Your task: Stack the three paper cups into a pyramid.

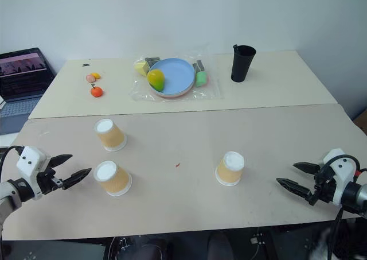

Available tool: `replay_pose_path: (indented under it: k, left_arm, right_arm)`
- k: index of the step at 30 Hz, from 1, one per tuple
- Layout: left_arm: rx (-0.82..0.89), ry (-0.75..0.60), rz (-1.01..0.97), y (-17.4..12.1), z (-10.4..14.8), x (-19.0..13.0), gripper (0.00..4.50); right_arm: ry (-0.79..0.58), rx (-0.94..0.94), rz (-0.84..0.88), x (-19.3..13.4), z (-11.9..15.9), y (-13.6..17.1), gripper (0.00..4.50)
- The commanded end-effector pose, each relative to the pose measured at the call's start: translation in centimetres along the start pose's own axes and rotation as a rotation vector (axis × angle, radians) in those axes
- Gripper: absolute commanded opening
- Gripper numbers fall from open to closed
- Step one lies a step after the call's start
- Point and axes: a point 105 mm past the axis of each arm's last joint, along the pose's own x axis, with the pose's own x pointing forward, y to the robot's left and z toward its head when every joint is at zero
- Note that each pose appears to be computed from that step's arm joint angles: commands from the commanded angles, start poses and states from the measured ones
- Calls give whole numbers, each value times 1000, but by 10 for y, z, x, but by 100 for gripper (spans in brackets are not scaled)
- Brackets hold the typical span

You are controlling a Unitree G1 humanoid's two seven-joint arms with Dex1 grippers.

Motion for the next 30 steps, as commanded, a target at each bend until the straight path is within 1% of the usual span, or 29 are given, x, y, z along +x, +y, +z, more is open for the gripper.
replay_pose_path:
  k: [1,4,7,11,13,16,19,21,24,27,30]
  left_arm:
    - [41,-18,-4,4,10,-1,444]
    - [32,-29,-43,8,25,2,444]
    - [4,-55,-117,6,47,3,444]
    - [-24,-64,-194,7,71,4,444]
    - [-38,-72,-250,4,83,3,444]
    - [-33,-84,-339,-5,101,2,444]
    - [10,-111,-442,-21,119,1,444]
    - [43,-120,-481,-29,126,3,444]
    - [75,-151,-558,-46,138,1,444]
    - [98,-157,-624,-61,143,-4,444]
    - [116,-132,-667,-71,140,-11,444]
  right_arm:
    - [-45,-41,-18,-2,13,-6,450]
    - [-62,-65,-22,-2,22,-11,450]
    - [-65,-109,-14,-4,33,-15,450]
    - [-119,-137,-44,-13,61,-29,450]
    - [-141,-152,-27,-17,74,-28,450]
    - [-185,-157,75,-16,97,-10,450]
    - [-227,-172,219,-11,119,23,450]
    - [-261,-170,293,-8,131,41,450]
    - [-310,-161,442,-2,147,77,450]
    - [-321,-135,561,3,150,104,450]
    - [-295,-127,627,8,145,118,450]
